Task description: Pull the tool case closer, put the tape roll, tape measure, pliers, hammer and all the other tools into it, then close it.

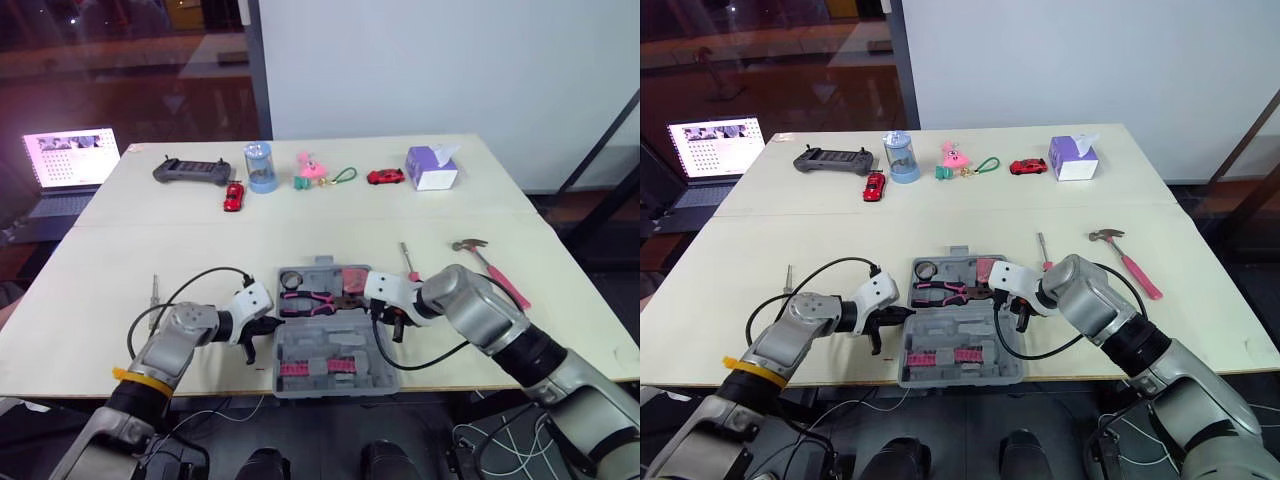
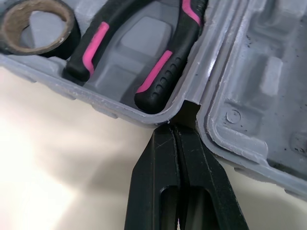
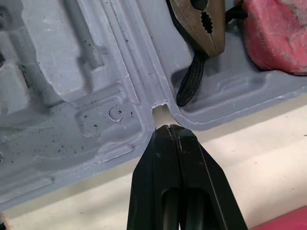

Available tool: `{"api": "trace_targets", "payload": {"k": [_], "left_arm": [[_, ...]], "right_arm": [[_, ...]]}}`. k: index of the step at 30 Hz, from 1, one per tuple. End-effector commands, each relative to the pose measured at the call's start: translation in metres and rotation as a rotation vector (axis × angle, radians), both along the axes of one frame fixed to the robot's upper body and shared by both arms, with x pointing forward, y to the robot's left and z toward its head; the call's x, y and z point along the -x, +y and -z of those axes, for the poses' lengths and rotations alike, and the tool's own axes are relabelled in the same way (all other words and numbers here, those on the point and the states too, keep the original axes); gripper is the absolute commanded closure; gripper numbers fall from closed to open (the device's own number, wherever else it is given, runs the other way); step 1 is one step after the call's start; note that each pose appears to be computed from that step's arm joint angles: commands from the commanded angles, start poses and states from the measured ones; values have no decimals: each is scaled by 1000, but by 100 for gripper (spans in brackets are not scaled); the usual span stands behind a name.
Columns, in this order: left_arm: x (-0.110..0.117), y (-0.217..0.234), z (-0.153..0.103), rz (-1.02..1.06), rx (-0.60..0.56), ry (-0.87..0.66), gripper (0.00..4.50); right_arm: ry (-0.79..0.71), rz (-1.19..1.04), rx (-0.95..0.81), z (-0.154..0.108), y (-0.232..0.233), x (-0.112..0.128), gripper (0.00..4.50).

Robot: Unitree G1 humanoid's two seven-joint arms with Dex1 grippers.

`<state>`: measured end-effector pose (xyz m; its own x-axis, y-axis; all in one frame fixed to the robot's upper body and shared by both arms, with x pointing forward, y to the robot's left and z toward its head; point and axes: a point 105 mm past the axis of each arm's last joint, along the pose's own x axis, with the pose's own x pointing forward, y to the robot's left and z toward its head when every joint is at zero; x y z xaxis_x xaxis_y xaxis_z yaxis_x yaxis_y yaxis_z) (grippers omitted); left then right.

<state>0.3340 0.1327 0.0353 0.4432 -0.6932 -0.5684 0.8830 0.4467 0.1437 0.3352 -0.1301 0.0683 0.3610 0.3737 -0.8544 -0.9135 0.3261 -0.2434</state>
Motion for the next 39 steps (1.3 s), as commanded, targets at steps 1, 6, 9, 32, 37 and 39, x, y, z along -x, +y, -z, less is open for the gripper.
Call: {"api": "trace_targets", "payload": {"k": [1,6,9,32,37,39], "left_arm": [[-12,3,7,-22,-41,-1,445],[-26,9,4,-49,-39,-12,445],[-29,11,5,-60,-37,-14,445],[-17,48,7,-124,-60,7,445],[-11,58,8,-143,-71,18,445],[-9,60,9,-148,-73,20,445]], "right_arm": [[-52,-36,-55,-13,19,-12,450],[-63,14,-75,-6,24,-31,450],[-61,24,-81,-2,27,-37,450],[-41,-24,-124,3,60,-33,450],[-37,-30,-130,5,67,-31,450],[-37,-31,-129,6,67,-31,450]]}}
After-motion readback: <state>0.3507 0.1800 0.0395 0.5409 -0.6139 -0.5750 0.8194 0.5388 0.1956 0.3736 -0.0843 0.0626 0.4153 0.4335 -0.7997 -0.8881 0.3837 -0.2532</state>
